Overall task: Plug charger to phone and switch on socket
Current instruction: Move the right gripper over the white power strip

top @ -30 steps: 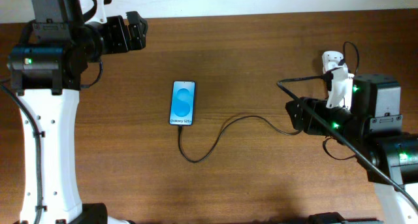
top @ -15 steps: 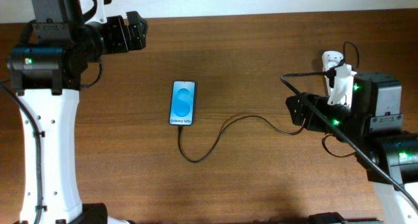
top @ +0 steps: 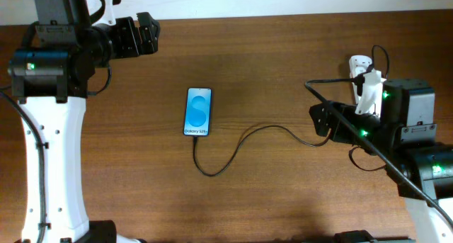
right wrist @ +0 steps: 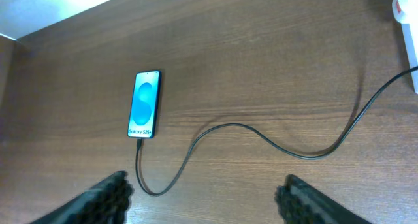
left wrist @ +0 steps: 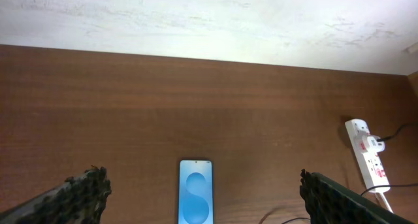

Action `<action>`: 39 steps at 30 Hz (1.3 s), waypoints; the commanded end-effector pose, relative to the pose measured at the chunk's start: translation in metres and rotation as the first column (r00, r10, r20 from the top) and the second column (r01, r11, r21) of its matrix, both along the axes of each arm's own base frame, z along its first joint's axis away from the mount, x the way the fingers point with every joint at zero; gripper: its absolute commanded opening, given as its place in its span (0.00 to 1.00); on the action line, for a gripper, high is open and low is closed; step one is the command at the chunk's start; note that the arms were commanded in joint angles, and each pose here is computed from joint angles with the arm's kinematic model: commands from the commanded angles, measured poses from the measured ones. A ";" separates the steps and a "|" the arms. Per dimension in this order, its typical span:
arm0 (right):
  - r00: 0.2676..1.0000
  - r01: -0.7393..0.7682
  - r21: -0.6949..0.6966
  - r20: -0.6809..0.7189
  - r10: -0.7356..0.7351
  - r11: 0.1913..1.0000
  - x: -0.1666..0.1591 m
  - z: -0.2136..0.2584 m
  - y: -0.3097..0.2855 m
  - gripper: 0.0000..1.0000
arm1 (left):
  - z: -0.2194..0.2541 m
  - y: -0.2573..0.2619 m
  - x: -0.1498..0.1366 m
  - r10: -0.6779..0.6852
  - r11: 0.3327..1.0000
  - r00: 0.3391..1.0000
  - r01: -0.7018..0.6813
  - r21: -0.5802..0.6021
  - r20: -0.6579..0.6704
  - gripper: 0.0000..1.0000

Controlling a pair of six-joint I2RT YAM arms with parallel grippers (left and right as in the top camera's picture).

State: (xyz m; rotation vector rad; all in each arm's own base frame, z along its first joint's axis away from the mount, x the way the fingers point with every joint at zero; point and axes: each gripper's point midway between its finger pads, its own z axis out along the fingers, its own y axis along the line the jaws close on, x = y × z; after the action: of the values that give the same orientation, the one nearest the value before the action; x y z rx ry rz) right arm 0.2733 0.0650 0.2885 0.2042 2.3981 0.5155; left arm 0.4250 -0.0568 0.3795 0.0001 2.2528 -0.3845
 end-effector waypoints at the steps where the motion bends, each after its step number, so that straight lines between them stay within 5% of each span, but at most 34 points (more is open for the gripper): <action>1: 0.995 0.098 -0.007 0.011 -0.097 0.995 0.004 0.012 -0.019 0.80 | 0.007 0.002 -0.002 0.006 1.000 1.000 -0.006 0.008 0.022 0.99; 12: 0.945 0.298 -0.121 -0.102 -0.311 0.947 -0.007 -0.014 -0.096 0.81 | 0.007 0.002 -0.002 0.006 1.000 1.000 -0.006 0.008 0.022 0.99; 39: 0.932 0.260 -0.209 -0.200 -0.302 0.943 -0.020 -0.035 -0.106 0.82 | 0.007 0.002 -0.002 0.006 1.000 1.000 -0.006 0.007 0.022 0.99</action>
State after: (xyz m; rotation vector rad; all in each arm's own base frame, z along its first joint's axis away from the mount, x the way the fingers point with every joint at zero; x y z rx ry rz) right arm 0.2511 -0.0361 0.2500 0.5503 2.5700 0.1696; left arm 0.4250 -0.0568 0.3796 0.0002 2.2524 -0.3845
